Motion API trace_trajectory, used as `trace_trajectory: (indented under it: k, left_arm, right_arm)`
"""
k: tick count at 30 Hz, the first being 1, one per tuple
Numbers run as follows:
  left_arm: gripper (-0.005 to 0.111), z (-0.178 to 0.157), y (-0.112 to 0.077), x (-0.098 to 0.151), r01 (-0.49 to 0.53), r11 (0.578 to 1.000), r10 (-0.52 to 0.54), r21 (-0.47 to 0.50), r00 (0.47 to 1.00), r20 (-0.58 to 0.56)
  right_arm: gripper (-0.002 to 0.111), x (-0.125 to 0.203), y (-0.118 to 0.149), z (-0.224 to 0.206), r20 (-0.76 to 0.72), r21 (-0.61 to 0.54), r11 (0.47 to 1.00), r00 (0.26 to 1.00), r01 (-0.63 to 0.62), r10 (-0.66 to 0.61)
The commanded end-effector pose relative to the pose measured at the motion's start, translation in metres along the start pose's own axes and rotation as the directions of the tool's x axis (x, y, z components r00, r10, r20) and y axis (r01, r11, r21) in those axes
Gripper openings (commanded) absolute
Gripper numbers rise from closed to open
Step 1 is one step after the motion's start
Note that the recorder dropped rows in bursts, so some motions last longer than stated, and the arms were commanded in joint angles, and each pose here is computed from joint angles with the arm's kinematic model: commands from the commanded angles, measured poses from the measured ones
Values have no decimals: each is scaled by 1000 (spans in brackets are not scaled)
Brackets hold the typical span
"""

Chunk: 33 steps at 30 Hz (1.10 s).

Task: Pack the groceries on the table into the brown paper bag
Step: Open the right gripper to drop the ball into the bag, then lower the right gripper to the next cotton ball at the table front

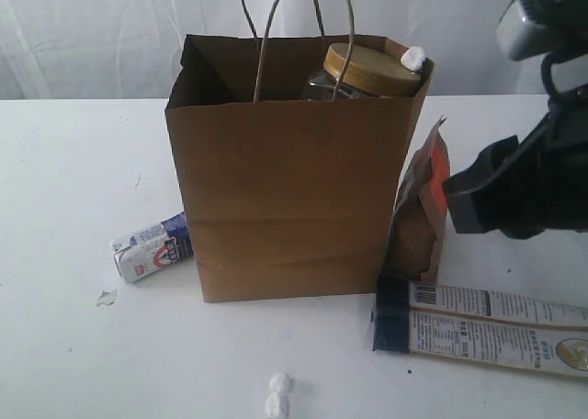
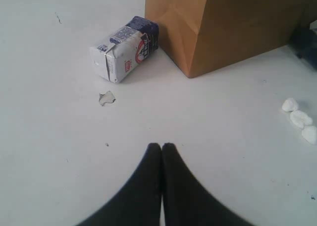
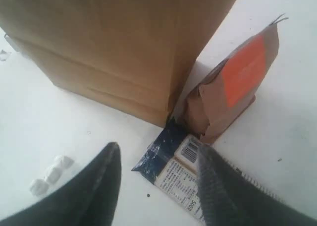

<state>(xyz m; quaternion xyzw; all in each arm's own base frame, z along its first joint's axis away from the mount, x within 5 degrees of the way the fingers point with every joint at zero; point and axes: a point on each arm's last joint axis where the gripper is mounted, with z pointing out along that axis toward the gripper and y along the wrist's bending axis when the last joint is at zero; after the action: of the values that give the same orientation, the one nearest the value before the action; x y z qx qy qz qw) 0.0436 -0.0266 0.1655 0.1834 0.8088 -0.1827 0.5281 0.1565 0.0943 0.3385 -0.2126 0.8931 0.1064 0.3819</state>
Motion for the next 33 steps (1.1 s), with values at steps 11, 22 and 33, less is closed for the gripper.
trace_trajectory:
  k: [11, 22, 33]
  left_arm:
    - [0, 0, 0, 1, 3, 1000, -3, 5, 1000, 0]
    - [0, 0, 0, 1, 3, 1000, -3, 5, 1000, 0]
    - [0, 0, 0, 1, 3, 1000, -3, 5, 1000, 0]
  right_arm:
    - [45, 13, 10, 34, -119, -121, 988, 987, 96, -111]
    - [45, 22, 34, 73, -235, -271, 944, 937, 191, -257]
    - [45, 33, 76, 98, -218, -359, 857, 860, 369, -462]
